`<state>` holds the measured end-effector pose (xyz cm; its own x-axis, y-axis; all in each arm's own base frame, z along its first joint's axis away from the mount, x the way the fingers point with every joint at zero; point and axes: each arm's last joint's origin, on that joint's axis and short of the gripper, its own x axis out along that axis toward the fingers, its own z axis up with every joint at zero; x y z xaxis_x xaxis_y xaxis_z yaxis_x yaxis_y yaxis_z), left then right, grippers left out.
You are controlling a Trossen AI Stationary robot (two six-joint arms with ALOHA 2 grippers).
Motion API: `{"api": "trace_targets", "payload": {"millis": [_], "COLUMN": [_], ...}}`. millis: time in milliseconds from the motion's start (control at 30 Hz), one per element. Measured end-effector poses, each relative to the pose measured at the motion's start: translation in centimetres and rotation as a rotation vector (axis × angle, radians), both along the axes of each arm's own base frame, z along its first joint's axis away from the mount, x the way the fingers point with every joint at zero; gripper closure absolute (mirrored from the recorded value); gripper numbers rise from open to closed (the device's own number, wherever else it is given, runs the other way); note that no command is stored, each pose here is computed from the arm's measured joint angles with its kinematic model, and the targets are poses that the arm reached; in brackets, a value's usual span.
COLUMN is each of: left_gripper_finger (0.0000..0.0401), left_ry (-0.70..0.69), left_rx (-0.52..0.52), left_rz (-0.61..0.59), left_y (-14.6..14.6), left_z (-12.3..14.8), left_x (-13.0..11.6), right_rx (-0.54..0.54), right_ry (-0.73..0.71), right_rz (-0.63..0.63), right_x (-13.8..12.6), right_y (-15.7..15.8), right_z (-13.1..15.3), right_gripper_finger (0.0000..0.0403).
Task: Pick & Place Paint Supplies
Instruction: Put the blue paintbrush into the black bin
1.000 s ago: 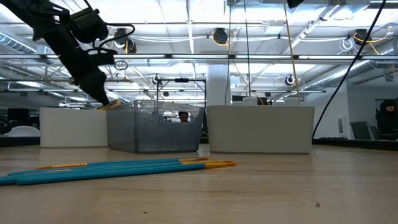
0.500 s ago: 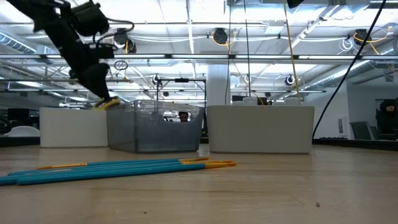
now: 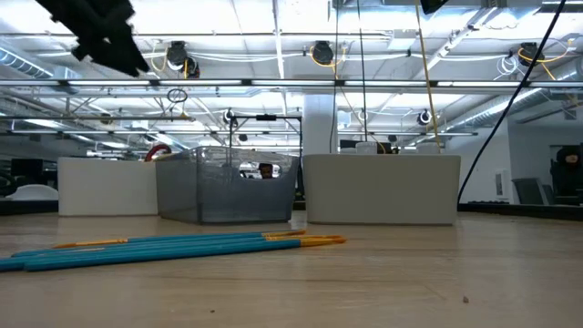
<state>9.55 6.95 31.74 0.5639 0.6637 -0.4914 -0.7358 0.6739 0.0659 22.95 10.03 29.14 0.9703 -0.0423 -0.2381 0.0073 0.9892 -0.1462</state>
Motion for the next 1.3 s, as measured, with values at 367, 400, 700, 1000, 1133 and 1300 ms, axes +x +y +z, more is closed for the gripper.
{"api": "trace_targets", "payload": {"millis": [367, 400, 700, 1000, 1133, 1300], "left_gripper_finger": [0.0187, 0.0187, 0.0187, 0.0187, 0.0187, 0.0187], "left_ry": [-0.250, -0.267, -0.573, -0.629, -0.576, -0.490], "left_rx": [0.003, 0.008, -0.058, -0.202, -0.277, -0.285], "left_rz": [-0.198, -0.203, -0.156, -0.117, -0.143, -0.273], "left_y": [-3.6, -3.8, -3.9, -3.5, -2.9, -2.8], "left_z": [-3.2, -3.7, -4.8, -5.4, -7.4, -8.4], "left_x": [-4.5, -4.7, -4.7, -4.0, -2.7, -1.9], "right_rx": [0.009, 0.017, -0.050, 0.004, 0.013, 0.016], "right_ry": [0.032, 0.025, -0.004, 0.002, 0.032, 0.066], "right_rz": [0.054, 0.069, 0.115, 0.141, 0.209, 0.224], "right_x": [0.6, 0.9, 2.6, 2.9, 3.2, 4.5], "right_y": [0.4, 0.5, 0.6, 0.2, 0.5, 0.9], "right_z": [-0.8, -0.9, -1.8, -1.8, -2.4, -4.0], "right_gripper_finger": [0.0257, 0.0257, 0.0257, 0.0257, 0.0257, 0.0257]}}
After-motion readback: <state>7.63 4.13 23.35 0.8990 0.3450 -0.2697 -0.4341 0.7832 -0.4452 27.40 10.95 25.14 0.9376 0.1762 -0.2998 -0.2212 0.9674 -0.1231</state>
